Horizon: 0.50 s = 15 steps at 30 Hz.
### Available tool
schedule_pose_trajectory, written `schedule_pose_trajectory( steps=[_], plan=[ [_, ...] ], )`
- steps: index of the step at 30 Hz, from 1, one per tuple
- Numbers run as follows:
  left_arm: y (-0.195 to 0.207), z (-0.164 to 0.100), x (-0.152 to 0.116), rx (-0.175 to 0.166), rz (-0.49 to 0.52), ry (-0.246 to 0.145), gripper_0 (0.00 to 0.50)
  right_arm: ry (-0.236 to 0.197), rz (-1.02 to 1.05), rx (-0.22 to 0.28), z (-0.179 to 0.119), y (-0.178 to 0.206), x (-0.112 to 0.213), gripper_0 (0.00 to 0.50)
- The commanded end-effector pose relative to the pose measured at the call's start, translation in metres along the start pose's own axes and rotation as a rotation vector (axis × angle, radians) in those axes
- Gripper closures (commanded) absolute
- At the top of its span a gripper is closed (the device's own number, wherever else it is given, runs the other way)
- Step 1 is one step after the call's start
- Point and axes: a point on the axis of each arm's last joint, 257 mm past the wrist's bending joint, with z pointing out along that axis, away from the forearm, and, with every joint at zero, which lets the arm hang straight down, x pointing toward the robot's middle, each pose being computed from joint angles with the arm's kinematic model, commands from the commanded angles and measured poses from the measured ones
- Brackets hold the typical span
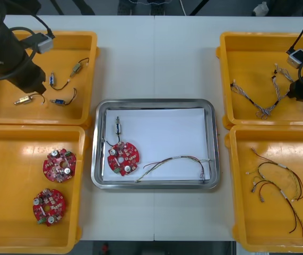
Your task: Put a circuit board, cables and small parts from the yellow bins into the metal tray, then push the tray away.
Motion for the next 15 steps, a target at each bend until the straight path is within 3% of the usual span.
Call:
schedule_pose_trajectory(
  steps=[1,15],
  plan=[
    [0.046,-0.027,-0.011,-0.055,-0.038,-0.057,0.000,0.081,0.025,-0.052,0.014,0.018,0.043,0.000],
    [0.083,-0.015,-0.002,-0.063,0.147,-0.055,0.000,0.075,0.005,-0.028,-0.013,-0.008,0.026,0.000]
  ],
)
